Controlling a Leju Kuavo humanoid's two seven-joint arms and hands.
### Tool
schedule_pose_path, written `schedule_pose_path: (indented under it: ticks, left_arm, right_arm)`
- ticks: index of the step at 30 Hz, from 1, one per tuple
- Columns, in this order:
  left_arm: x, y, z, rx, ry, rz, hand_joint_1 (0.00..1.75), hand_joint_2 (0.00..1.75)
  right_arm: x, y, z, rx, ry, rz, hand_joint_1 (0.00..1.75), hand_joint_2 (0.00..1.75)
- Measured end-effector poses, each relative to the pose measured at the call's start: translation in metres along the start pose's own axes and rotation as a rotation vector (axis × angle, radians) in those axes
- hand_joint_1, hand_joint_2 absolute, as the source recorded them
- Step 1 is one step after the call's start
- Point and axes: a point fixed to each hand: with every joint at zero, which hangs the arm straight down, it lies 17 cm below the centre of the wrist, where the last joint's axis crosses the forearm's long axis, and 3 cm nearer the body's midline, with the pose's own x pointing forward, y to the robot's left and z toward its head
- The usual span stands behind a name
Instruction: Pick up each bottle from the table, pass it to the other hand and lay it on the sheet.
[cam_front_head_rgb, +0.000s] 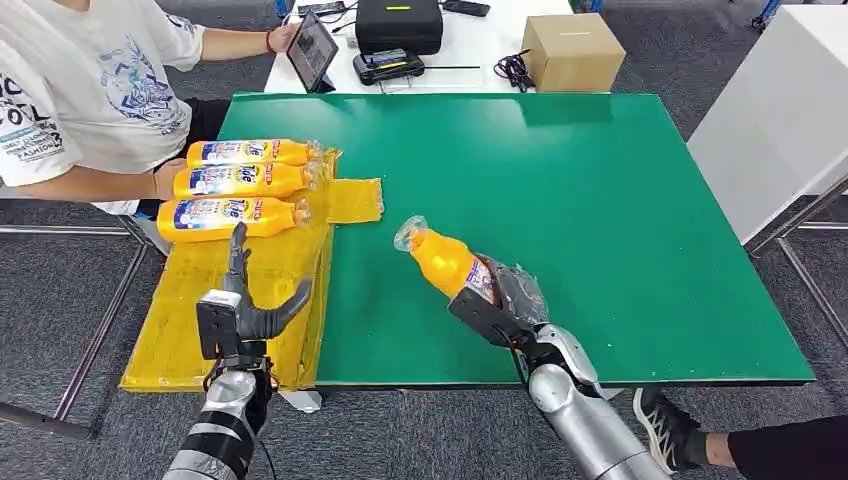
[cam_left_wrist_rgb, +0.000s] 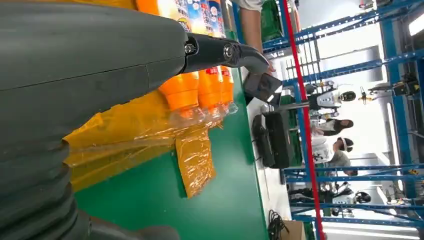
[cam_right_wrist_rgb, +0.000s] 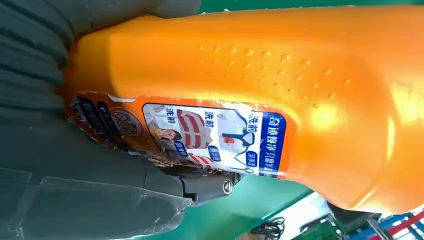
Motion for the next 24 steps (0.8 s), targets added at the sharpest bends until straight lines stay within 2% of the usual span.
schedule_pose_path:
  ticks: [7, 11, 14, 19, 21, 24]
  left_arm:
    - [0.0, 0.0, 0.0, -0.001, 0.002, 0.002, 0.0, 1.75]
    - [-0.007, -0.004, 0.005, -0.027, 0.058, 0.073, 0.0, 1.75]
    - [-0.011, -0.015, 0.01, -0.065, 0.113, 0.155, 0.0, 1.75]
    - [0.0, -0.053, 0.022, -0.212, 0.184, 0.375, 0.0, 1.75]
    - [0.013, -0.075, 0.029, -0.302, 0.197, 0.467, 0.0, 1.75]
    - [0.039, -0.11, 0.048, -0.464, 0.201, 0.578, 0.0, 1.75]
  right_arm:
    - [0.007, -0.008, 0.001, -0.04, -0.027, -0.018, 1.75, 1.75]
    - [0.06, -0.07, 0.011, -0.354, -0.197, -0.106, 1.75, 1.75]
    - [0.08, -0.107, 0.028, -0.522, -0.256, -0.151, 1.75, 1.75]
    - [0.091, -0.142, 0.061, -0.704, -0.3, -0.142, 1.75, 1.75]
    - [0.087, -0.139, 0.066, -0.708, -0.293, -0.127, 1.75, 1.75]
    - [0.09, -0.113, 0.068, -0.665, -0.309, -0.055, 1.75, 1.75]
